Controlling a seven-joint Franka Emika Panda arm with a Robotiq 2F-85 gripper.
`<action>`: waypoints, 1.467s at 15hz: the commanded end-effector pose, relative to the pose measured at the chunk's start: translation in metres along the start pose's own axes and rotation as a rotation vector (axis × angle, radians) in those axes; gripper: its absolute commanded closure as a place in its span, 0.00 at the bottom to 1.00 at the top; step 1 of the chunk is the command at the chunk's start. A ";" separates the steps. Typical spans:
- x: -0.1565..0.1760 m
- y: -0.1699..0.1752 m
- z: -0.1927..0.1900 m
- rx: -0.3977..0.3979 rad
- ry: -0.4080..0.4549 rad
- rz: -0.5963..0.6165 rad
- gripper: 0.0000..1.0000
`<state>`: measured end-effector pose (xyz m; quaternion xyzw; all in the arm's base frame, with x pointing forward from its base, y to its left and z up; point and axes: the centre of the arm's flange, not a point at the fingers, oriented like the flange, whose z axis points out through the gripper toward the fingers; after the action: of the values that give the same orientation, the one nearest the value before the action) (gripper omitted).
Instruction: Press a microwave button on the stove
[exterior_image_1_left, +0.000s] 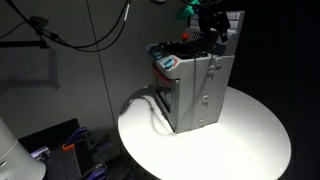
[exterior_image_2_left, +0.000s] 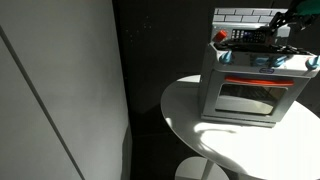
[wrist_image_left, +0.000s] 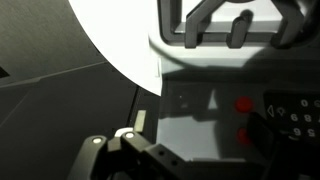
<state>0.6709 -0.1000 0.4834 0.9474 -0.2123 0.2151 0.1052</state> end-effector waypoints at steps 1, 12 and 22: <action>-0.008 0.009 -0.019 -0.015 -0.008 -0.013 0.00; -0.053 0.028 -0.059 0.040 -0.219 -0.257 0.00; -0.099 0.063 -0.115 0.079 -0.442 -0.363 0.00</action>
<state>0.5471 -0.0871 0.5365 0.9956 -0.0558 0.0129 0.0746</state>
